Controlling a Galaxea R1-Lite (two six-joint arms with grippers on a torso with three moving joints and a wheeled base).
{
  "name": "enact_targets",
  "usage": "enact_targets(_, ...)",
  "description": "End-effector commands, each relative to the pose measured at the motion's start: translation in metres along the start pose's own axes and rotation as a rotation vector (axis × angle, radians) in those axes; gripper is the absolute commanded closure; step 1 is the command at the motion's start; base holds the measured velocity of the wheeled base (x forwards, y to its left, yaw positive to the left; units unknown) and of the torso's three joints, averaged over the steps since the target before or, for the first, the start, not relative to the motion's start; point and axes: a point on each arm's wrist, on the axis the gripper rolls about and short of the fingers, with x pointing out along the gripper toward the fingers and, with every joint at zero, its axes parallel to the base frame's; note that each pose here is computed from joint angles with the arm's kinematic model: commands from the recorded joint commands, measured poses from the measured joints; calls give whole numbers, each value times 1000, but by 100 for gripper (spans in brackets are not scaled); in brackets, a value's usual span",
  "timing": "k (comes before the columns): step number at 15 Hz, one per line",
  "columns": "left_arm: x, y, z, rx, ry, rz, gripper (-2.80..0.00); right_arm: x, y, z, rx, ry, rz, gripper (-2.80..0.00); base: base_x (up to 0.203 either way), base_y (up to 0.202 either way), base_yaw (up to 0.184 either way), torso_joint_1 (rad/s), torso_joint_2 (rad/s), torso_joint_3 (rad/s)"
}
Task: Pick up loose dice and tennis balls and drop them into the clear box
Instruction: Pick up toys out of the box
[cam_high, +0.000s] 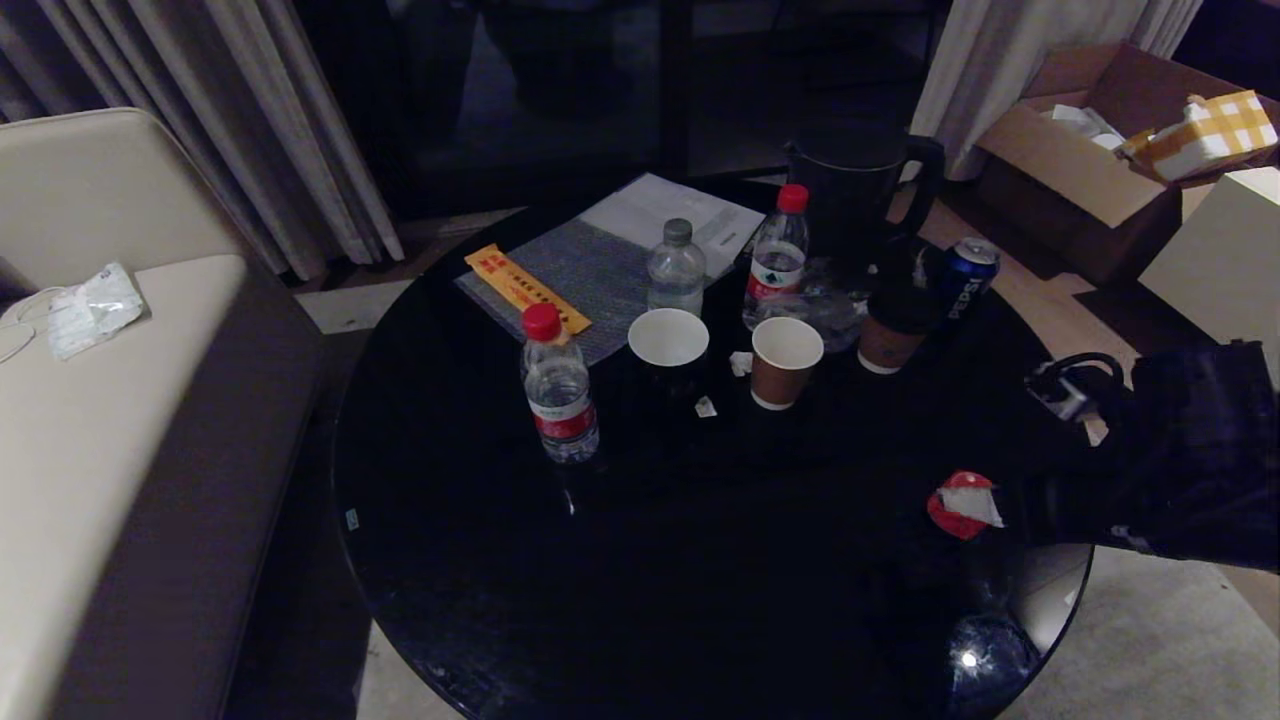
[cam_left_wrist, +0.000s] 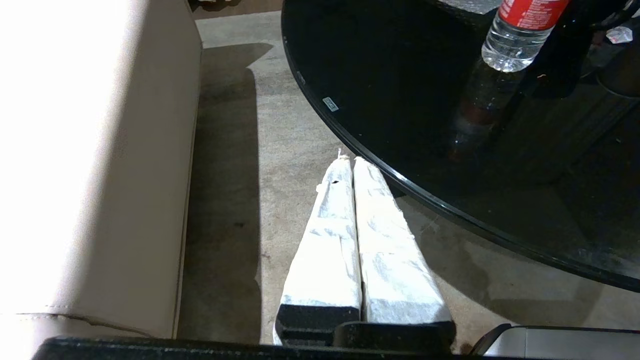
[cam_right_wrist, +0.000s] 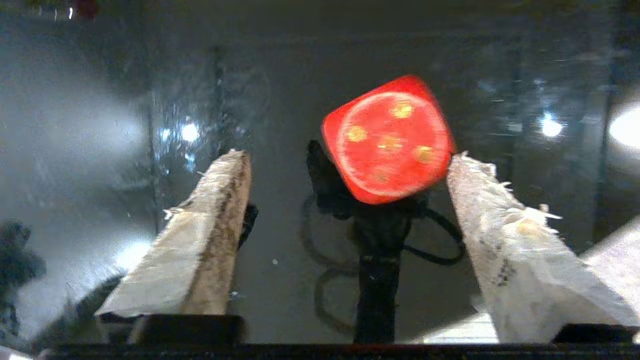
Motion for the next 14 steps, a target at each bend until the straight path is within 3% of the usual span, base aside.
enact_targets(1,0,0,0,1,3,1,0,19,-3,-2,-3,44,4,-280,0,0,0,0,0,0)
enact_targets(4,0,0,0,1,3,1,0,26,-14,1,-102,48,-22,-280,0,0,0,0,0,0)
enact_targets(10,0,0,0,1,3,1,0,39,-29,-1,-114,77,-47,-280,0,0,0,0,0,0)
enact_targets(14,0,0,0,1,3,1,0,43,-25,-2,-118,80,35,-280,0,0,0,0,0,0)
